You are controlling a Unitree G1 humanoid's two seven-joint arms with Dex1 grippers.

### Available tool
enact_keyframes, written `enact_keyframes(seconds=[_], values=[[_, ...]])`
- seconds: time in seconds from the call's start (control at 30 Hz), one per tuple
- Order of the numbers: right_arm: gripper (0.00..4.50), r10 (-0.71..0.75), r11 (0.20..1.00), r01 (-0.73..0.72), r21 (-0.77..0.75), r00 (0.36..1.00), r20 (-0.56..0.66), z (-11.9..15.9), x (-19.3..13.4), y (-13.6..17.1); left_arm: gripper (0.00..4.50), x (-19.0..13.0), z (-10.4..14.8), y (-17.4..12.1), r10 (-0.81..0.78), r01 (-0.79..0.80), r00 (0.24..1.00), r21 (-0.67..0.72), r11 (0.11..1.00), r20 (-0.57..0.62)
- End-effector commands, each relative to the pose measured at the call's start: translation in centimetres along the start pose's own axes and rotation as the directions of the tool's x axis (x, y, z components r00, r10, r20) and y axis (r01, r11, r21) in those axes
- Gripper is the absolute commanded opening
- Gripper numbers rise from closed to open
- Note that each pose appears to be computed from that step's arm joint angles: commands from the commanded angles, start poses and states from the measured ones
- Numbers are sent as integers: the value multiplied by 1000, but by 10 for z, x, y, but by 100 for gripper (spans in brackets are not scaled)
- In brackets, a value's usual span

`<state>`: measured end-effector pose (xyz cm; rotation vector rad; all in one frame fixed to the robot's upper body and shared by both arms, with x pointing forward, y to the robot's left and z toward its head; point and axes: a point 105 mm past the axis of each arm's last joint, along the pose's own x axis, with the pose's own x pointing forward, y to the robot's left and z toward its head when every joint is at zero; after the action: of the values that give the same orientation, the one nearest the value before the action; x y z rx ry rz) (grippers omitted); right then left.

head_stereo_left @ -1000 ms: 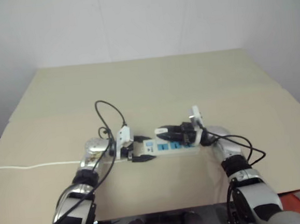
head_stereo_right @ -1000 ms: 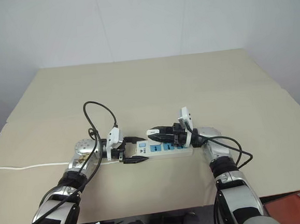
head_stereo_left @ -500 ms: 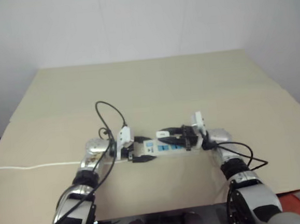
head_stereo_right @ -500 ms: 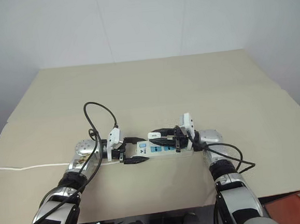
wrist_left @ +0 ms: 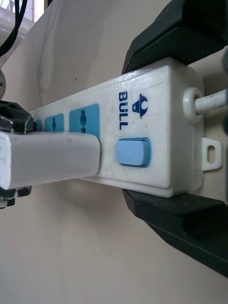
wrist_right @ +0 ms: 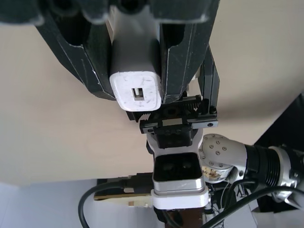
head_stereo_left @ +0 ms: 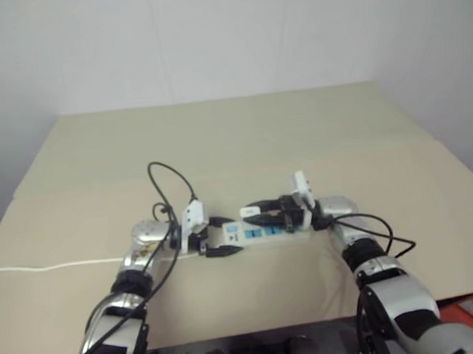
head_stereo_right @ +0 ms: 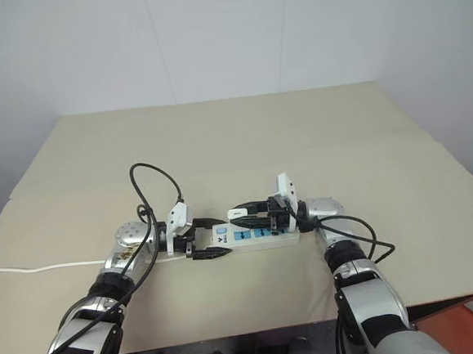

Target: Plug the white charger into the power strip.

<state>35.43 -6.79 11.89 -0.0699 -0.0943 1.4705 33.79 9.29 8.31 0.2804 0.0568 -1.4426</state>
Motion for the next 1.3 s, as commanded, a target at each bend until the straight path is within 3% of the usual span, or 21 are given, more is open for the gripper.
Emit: enact_keyframes(seconds=[0.03, 0.47, 0.8, 1.07, 1.3], values=[[112, -80, 985, 102, 137, 984, -159, -43, -19, 2, 326, 2, 4, -6, -45, 45, 999, 25, 999, 9], [112, -57, 991, 70, 115, 992, -110, -36, -19, 5, 326, 3, 3, -6, -37, 37, 999, 26, 999, 10], [445, -56, 996, 60, 65, 997, -61, -24, -21, 5, 326, 3, 2, -5, -36, 36, 999, 27, 999, 6], [448, -16, 999, 14, -38, 999, -47, 6, -24, 1, 326, 4, 2, -6, -39, 38, 999, 32, 999, 3], [448, 0, 1000, 1, 10, 998, -59, 48, -18, -12, 326, 6, 1, -7, -42, 42, 999, 32, 999, 4]])
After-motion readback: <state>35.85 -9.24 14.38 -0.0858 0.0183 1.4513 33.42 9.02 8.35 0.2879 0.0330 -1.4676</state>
